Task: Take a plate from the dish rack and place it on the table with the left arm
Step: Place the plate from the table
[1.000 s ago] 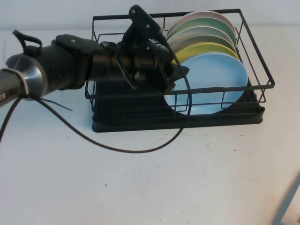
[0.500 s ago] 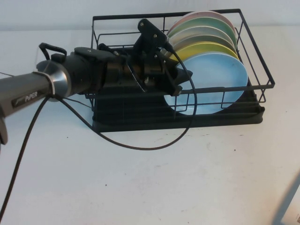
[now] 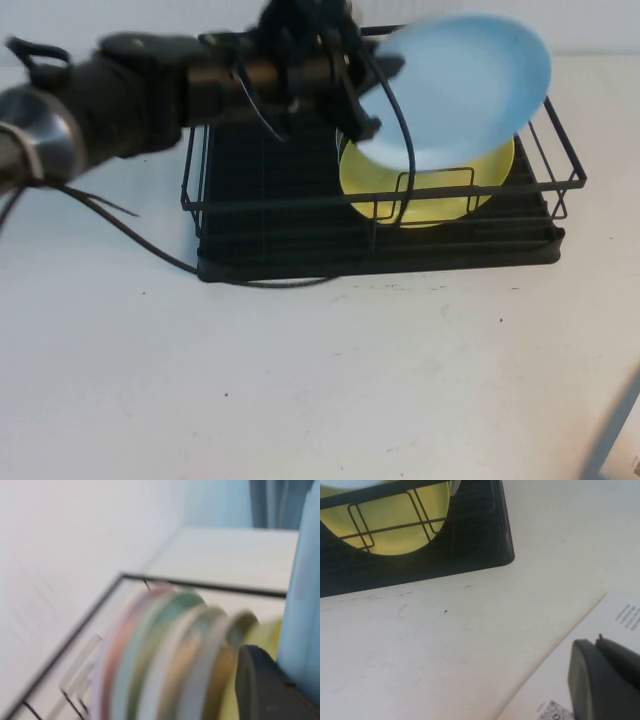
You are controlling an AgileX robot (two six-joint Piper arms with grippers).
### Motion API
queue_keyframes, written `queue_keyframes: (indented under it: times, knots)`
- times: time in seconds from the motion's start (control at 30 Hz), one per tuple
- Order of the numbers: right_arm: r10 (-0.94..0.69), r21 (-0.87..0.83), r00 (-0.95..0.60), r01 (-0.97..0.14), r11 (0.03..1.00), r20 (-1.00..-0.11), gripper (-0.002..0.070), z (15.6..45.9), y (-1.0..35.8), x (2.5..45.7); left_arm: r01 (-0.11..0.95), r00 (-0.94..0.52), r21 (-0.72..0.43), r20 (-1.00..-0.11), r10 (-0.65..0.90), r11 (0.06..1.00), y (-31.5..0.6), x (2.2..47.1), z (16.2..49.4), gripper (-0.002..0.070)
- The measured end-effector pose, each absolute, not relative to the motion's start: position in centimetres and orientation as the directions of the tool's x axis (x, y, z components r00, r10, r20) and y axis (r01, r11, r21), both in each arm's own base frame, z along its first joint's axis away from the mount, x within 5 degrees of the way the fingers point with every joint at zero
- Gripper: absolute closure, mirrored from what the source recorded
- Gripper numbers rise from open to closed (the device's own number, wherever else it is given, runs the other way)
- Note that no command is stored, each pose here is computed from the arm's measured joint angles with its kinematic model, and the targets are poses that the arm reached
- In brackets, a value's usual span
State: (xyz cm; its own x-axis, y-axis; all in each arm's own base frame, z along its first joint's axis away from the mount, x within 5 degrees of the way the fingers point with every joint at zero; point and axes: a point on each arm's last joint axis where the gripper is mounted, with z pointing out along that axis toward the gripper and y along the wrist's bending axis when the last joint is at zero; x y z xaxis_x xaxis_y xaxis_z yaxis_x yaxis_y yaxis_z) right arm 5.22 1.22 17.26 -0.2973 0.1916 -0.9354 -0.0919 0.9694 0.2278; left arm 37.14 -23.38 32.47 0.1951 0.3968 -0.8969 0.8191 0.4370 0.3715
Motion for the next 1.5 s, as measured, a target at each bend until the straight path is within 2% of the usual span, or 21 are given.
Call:
queue_keyframes:
  times: [0.17, 0.33, 0.5, 0.6, 0.7, 0.8, 0.97, 1.1, 1.33, 1.5]
  knots:
    - [0.192, 0.228, -0.297, -0.092, 0.969, -0.935, 0.0696, 17.3, 1.2, 5.2, 0.773, 0.268, 0.41, -0.903, 0.337, 0.484, -22.0, 34.7, 37.8, 0.0604]
    - [0.192, 0.228, -0.297, -0.092, 0.969, -0.935, 0.0696, 17.3, 1.2, 5.2, 0.817, 0.183, 0.292, -0.949, 0.258, 0.497, -20.9, 31.8, 41.3, 0.0605]
    - [0.192, 0.228, -0.297, -0.092, 0.969, -0.935, 0.0696, 17.3, 1.2, 5.2, 0.933, 0.0, 0.128, -0.935, 0.354, 0.336, -20.6, 28.8, 40.7, 0.0605]
    - [0.192, 0.228, -0.297, -0.092, 0.969, -0.935, 0.0696, 17.3, 1.2, 5.2, 0.968, -0.07, 0.038, -0.909, 0.41, 0.25, -20.5, 27.4, 40.3, 0.0605]
    - [0.192, 0.228, -0.297, -0.092, 0.969, -0.935, 0.0696, 17.3, 1.2, 5.2, 0.974, -0.158, -0.066, -0.879, 0.449, 0.215, -20.1, 26.1, 40.3, 0.0605]
    - [0.192, 0.228, -0.297, -0.092, 0.969, -0.935, 0.0696, 17.3, 1.2, 5.2, 0.96, -0.264, -0.17, -0.819, 0.51, 0.225, -19.7, 25.3, 39.8, 0.0605]
    - [0.192, 0.228, -0.297, -0.092, 0.969, -0.935, 0.0696, 17.3, 1.2, 5.2, 0.91, -0.414, -0.308, -0.702, 0.58, 0.276, -19.2, 24.7, 37.0, 0.0605]
    - [0.192, 0.228, -0.297, -0.092, 0.969, -0.935, 0.0696, 17.3, 1.2, 5.2, 0.857, -0.514, -0.391, -0.616, 0.597, 0.335, -18.7, 23.8, 32.9, 0.0605]
    - [0.192, 0.228, -0.297, -0.092, 0.969, -0.935, 0.0696, 17.3, 1.2, 5.2, 0.759, -0.649, -0.403, -0.53, 0.546, 0.511, -17.2, 22.7, 25.5, 0.0605]
    - [0.192, 0.228, -0.297, -0.092, 0.969, -0.935, 0.0696, 17.3, 1.2, 5.2, 0.671, -0.72, -0.392, -0.547, 0.426, 0.63, -16.7, 23.1, 23.2, 0.0605]
